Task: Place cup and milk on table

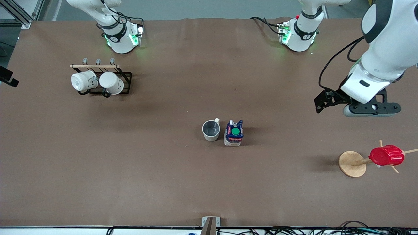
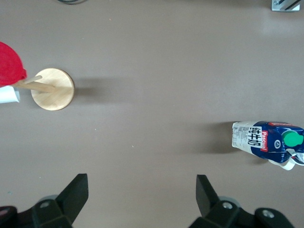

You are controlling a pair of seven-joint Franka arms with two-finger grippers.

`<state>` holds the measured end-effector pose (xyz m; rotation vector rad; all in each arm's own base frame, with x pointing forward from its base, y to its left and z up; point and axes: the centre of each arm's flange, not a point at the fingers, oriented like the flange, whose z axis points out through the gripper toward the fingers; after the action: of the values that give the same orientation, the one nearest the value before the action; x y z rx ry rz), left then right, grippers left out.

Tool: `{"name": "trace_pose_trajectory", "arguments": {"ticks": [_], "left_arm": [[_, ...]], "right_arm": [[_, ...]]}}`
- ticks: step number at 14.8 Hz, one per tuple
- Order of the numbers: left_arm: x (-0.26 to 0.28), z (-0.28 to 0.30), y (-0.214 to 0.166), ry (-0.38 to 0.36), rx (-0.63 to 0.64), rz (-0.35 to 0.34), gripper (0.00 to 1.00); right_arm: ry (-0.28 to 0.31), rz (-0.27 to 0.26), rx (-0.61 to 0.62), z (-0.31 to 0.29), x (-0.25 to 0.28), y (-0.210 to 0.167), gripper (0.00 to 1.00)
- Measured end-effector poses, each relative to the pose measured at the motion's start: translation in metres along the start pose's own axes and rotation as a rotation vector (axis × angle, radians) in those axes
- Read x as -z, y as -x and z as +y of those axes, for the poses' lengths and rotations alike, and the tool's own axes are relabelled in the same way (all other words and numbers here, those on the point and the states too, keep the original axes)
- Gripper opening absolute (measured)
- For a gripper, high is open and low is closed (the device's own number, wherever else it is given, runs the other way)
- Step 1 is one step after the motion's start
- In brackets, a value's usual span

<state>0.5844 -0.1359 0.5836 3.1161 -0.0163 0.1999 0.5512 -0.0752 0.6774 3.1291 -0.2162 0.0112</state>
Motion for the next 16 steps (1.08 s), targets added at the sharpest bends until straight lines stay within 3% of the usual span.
{"name": "trace_pose_trajectory", "arguments": {"ticks": [8, 16], "left_arm": [[0.040, -0.061, 0.001, -0.016, -0.096, -0.023, 1.00], [0.043, -0.052, 0.008, 0.010, -0.104, -0.054, 1.00]], "right_arm": [[0.000, 0.000, -0.002, 0.001, 0.000, 0.000, 1.00], [0.000, 0.000, 0.001, 0.007, 0.000, 0.000, 1.00]]}}
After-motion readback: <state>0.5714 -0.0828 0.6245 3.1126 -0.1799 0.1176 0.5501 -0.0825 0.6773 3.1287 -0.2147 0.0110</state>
